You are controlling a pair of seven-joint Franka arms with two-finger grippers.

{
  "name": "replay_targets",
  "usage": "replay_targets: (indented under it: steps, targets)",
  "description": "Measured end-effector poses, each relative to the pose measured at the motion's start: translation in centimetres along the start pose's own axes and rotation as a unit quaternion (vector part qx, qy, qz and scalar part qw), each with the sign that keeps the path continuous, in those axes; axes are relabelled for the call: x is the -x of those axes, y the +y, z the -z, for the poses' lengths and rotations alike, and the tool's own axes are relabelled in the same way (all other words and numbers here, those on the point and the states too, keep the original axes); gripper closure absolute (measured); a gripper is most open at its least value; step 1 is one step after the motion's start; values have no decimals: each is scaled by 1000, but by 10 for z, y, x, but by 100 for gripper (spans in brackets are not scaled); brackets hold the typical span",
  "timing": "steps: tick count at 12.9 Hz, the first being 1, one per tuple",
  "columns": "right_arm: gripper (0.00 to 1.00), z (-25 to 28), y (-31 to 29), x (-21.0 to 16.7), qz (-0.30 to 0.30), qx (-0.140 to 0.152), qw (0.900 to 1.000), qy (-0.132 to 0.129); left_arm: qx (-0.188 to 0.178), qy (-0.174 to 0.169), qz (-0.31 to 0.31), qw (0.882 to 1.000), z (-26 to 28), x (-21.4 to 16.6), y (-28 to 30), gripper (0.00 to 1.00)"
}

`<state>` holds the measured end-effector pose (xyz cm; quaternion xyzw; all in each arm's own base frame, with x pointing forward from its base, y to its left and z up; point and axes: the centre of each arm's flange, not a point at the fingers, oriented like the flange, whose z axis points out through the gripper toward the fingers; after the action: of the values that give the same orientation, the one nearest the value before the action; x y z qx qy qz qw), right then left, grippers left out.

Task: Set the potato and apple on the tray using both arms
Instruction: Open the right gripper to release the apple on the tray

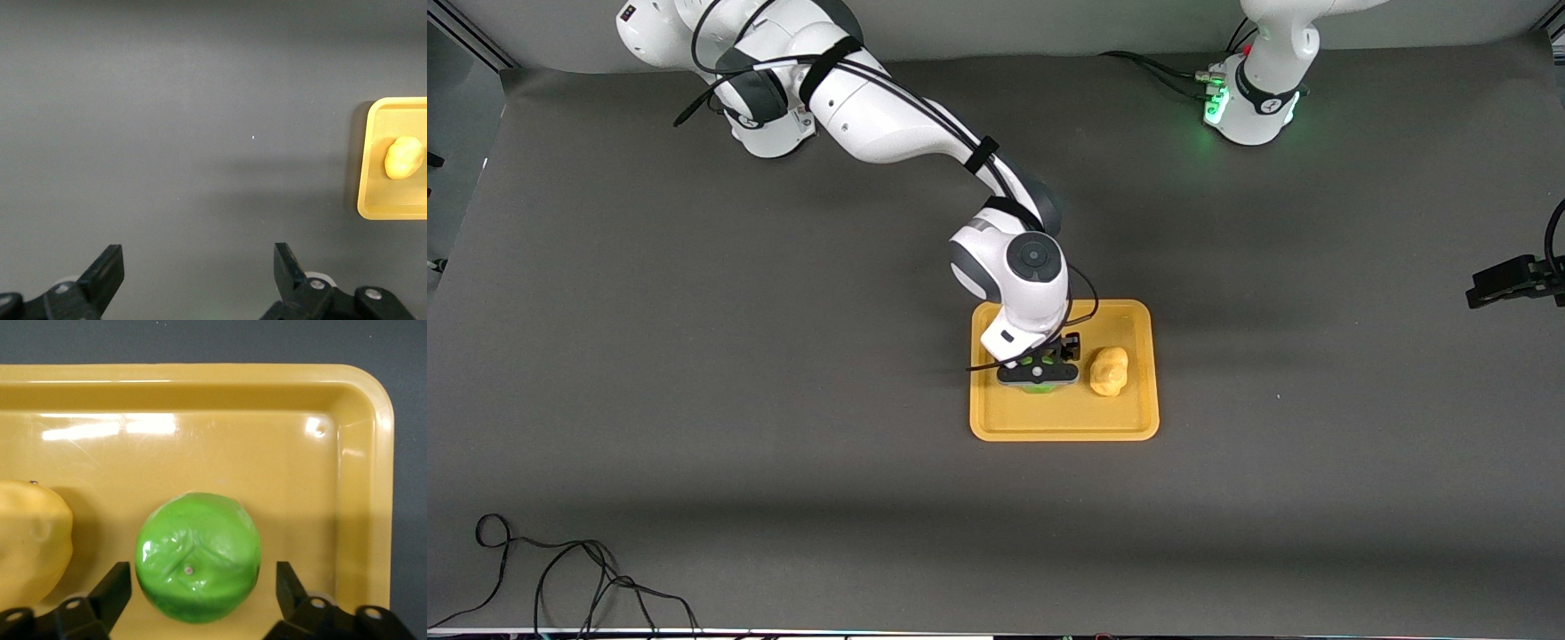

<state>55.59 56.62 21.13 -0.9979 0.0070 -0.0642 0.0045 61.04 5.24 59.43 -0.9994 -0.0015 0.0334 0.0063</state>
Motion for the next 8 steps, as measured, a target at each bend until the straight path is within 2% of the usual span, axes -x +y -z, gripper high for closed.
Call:
replay_targets:
  steps: [4, 6, 8]
  targets:
    - [0, 31, -4, -9, -2, -8, 1000, 10, 6, -1, 0, 1000, -1, -1, 1, 0]
    - [0, 80, 0, -19, -7, -6, 1000, 15, 23, 1, 3, 1000, -1, -1, -1, 0]
    - [0, 145, 14, -33, -5, 4, 1000, 28, 9, 0, 4, 1000, -1, 0, -5, 1]
